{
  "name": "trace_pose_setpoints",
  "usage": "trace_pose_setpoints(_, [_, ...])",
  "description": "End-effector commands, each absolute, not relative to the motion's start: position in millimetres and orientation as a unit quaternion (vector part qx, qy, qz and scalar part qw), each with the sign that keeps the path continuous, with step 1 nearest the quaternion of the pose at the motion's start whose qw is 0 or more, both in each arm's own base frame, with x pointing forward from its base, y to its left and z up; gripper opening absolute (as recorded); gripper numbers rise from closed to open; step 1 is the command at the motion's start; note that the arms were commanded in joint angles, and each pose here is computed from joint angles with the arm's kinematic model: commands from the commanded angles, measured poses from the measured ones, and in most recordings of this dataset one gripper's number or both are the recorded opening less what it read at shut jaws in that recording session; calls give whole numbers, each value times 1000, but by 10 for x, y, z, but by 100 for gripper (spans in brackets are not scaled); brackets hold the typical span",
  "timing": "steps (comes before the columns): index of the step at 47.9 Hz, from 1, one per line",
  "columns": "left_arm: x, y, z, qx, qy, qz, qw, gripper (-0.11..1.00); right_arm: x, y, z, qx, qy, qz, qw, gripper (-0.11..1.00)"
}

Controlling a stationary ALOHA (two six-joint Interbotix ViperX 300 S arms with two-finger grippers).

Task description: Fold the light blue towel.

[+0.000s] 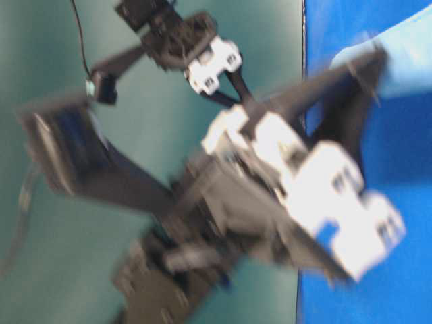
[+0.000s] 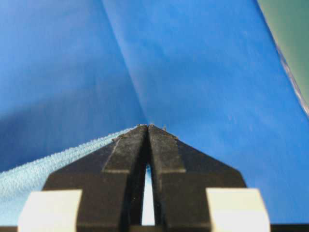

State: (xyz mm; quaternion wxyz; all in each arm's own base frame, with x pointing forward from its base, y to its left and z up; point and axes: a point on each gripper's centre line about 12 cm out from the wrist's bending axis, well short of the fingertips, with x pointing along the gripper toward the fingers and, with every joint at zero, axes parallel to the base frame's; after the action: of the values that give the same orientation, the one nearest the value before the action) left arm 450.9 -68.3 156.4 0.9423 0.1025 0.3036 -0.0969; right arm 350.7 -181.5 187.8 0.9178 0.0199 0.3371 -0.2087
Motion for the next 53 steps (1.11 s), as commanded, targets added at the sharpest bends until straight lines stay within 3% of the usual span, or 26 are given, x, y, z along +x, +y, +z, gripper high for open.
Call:
trace_pose_setpoints(1, [4383,-739,1714,91,286,-100,949,1,3673,-1918,2027,13,310,-213,927,1])
trace_pose_setpoints(10, [4209,-702,1650,87,285,-97,950,1,3814,-1968,1955,12,314,-210,926,0])
trace_pose_setpoints(39, [4255,-596,1676,97,280,-89,951,3,3848,-1908,1926,6,314,-201,928,2])
trace_pose_setpoints(42, [4250,-575,1679,105,281,-89,950,12,3847,-1901,1920,6,314,-200,928,7])
trace_pose_setpoints(50, [4191,-568,1737,124,285,-96,946,61,3834,-1897,1910,6,320,-200,926,56])
trace_pose_setpoints(53, [4169,-553,1802,124,285,-95,946,76,3819,-1891,1910,4,323,-199,925,65])
